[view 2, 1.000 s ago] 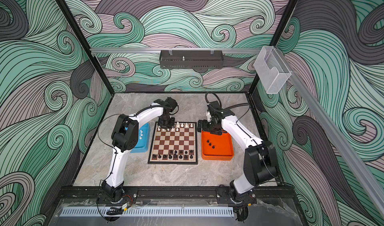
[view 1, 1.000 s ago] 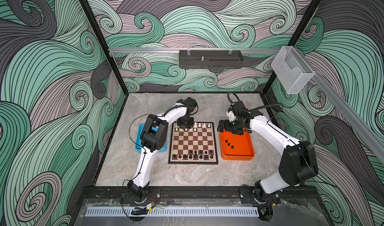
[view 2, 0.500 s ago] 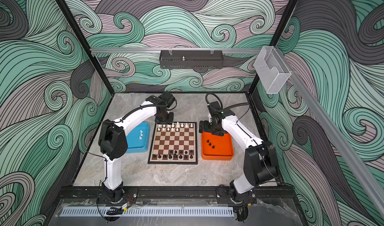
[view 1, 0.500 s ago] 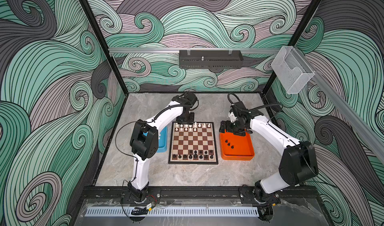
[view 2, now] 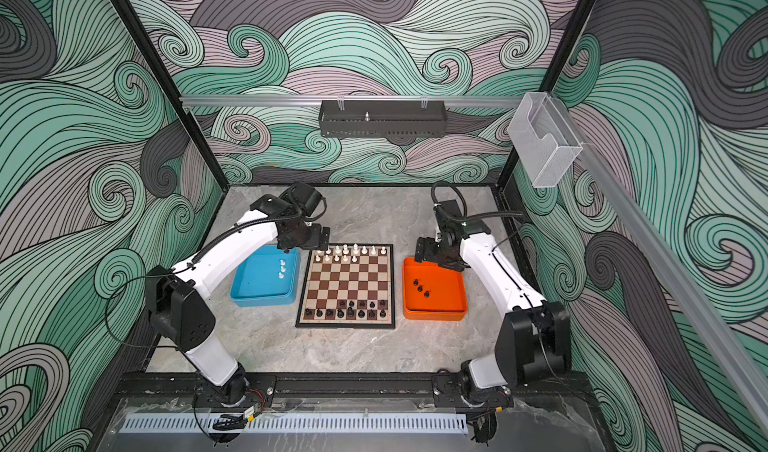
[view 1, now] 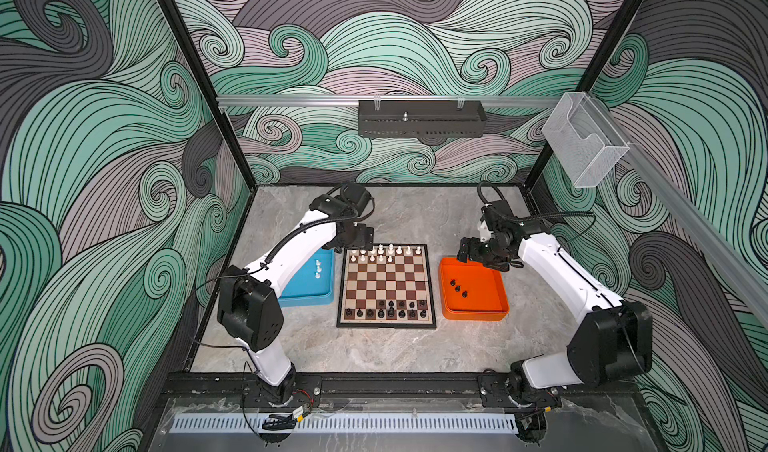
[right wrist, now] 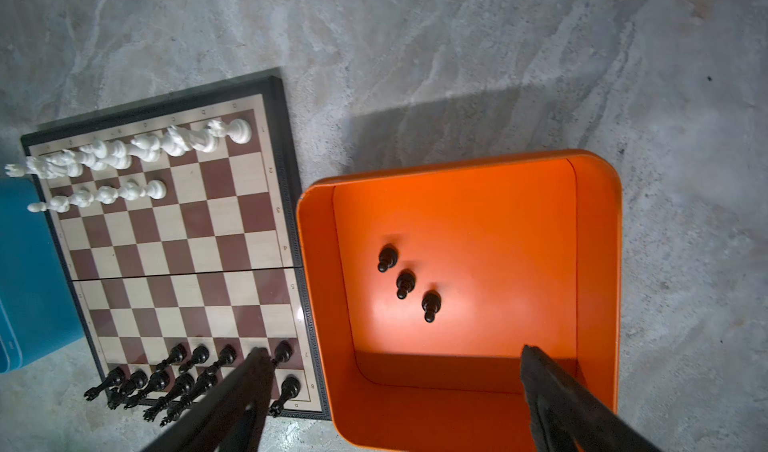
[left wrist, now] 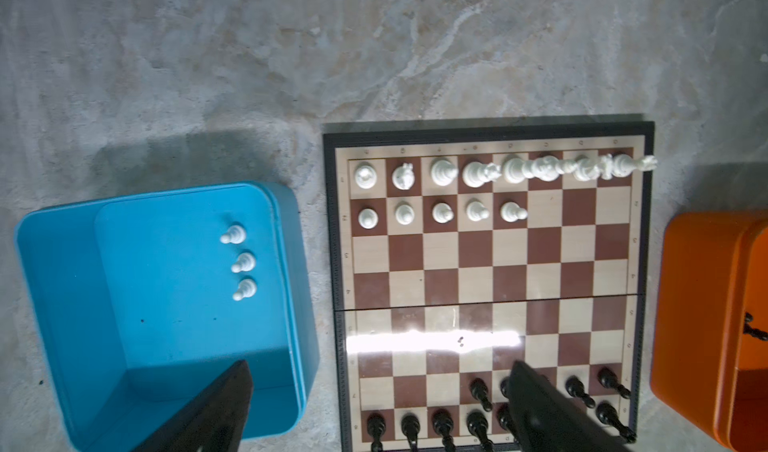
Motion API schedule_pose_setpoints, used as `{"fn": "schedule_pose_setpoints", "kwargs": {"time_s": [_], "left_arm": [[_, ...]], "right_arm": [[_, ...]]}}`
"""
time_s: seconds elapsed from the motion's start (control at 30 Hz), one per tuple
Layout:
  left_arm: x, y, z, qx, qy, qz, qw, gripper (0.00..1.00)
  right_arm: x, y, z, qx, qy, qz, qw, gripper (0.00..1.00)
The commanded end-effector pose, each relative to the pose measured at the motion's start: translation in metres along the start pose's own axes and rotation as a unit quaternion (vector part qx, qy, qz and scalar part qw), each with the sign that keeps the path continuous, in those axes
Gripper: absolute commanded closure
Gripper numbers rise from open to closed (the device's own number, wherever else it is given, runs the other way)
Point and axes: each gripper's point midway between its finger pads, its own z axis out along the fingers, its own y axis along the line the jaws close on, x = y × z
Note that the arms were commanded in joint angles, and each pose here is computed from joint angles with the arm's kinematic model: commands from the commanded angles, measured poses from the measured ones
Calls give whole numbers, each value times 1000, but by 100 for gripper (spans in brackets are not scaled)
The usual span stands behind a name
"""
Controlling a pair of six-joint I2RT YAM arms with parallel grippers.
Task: Set up the chess pieces on the board
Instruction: 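Raise the left gripper over the blue tray while the right descends into the orange tray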
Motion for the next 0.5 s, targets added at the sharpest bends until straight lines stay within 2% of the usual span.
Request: {"fn": "schedule_pose_setpoints", "kwargs": {"time_s": [0.0, 0.13, 0.27, 0.37, 0.47], "left_arm": [[-15, 31, -19, 8, -30, -36, 999, 1], [-33, 67, -21, 6, -64, -75, 995, 1], [-48, 92, -17, 0, -93, -96, 991, 1], [-53, 105, -8, -4, -91, -109, 990, 2], [-47, 116, 4, -8, -66, -124, 990, 2]], "right_arm": [[29, -15, 10, 22, 42, 6, 999, 8], [49, -22, 28, 25, 69, 19, 997, 12], [55, -25, 41, 22, 61, 19, 998, 26], [59, -29, 50, 27, 70, 19, 997, 30], [62, -30, 60, 29, 80, 22, 996, 35]]}}
